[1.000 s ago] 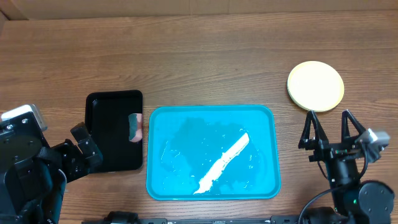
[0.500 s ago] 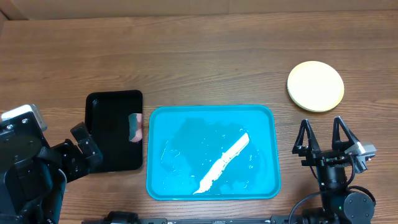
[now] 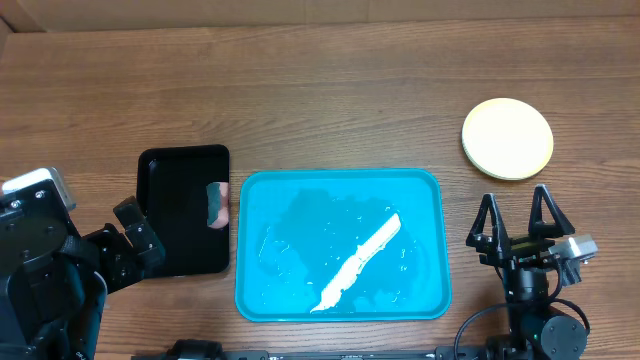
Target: Clean dirty plates on tray and stack at the side
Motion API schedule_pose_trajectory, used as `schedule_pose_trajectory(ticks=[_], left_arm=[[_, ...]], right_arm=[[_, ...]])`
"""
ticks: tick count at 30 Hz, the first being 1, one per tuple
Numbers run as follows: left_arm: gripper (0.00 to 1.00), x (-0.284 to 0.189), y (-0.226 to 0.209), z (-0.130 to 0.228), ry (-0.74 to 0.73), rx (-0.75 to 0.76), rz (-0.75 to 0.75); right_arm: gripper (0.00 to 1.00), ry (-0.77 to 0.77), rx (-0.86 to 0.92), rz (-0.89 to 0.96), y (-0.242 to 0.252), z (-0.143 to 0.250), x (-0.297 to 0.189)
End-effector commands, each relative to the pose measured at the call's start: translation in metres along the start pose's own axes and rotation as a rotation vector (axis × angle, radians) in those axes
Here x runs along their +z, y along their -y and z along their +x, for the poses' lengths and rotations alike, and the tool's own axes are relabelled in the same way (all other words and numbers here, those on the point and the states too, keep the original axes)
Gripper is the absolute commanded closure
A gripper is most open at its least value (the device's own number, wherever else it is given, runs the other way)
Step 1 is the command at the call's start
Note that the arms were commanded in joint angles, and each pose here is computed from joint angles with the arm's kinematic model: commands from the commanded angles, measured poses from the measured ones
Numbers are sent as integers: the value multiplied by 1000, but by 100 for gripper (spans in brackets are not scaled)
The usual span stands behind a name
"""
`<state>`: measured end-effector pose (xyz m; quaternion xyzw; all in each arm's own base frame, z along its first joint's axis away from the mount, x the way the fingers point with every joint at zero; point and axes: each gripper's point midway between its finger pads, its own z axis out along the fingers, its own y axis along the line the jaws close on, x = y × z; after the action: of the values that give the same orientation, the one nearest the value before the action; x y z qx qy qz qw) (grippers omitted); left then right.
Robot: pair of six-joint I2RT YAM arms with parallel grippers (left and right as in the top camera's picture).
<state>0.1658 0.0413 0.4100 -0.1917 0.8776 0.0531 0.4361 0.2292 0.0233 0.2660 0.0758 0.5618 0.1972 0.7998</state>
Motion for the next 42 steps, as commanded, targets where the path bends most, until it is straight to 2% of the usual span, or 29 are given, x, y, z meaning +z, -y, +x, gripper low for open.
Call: schedule_pose_trajectory(ticks=[1, 6, 17, 42], left_arm=[[1, -1, -2, -1, 8, -15, -11], [0, -1, -2, -1, 8, -15, -11], [0, -1, -2, -1, 8, -15, -11], [0, -1, -2, -1, 8, -15, -11]], right_arm=[[0, -30, -1, 22, 5, 10, -1], [0, -169, 9, 81, 20, 44, -5], [0, -367, 14, 134, 33, 90, -19], [1, -389, -176, 63, 28, 93, -20]])
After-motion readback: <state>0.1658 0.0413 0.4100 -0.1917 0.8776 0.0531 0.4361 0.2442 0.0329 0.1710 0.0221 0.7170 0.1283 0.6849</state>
